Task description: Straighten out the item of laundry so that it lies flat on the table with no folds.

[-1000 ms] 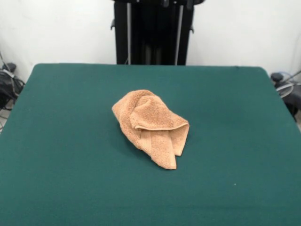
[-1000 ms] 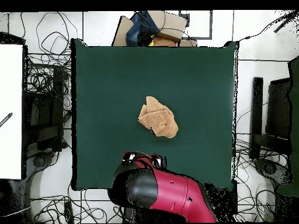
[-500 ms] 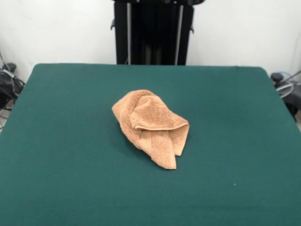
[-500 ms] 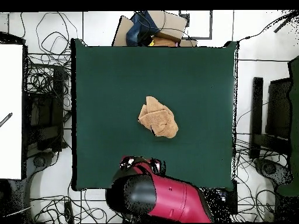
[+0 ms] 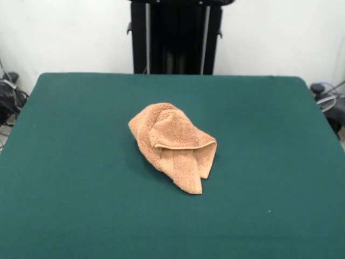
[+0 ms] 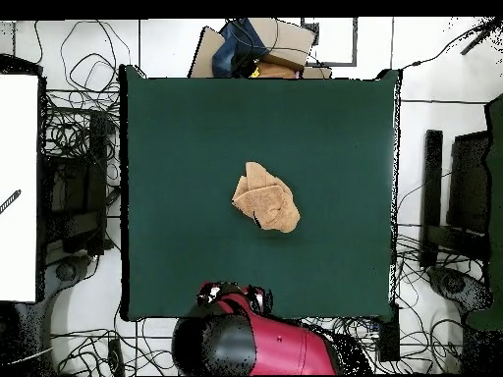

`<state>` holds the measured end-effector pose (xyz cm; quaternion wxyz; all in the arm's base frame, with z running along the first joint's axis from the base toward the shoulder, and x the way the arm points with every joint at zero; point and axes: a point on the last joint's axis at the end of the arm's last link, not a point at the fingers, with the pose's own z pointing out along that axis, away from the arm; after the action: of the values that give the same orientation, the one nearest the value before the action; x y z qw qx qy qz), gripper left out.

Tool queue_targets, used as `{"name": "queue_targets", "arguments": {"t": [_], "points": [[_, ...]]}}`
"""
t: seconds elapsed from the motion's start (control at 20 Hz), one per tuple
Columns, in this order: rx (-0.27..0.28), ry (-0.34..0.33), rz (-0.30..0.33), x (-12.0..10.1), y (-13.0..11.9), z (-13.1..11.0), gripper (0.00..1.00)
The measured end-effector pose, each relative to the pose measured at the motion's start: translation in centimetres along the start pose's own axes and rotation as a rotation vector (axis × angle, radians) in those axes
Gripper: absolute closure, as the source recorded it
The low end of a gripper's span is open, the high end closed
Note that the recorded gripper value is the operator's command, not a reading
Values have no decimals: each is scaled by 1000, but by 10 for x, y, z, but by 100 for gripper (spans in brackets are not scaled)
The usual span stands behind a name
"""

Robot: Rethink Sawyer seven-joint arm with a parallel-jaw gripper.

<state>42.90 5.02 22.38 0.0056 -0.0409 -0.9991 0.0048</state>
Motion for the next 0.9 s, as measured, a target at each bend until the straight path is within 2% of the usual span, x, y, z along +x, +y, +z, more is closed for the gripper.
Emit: {"name": "queue_targets", "arguments": {"t": [0.25,0.45,0.9], "points": [[5,16,-7,17,0,6,0],[5,27,-6,23,-2,9,0],[11,3,-7,9,-5,5,0]]}}
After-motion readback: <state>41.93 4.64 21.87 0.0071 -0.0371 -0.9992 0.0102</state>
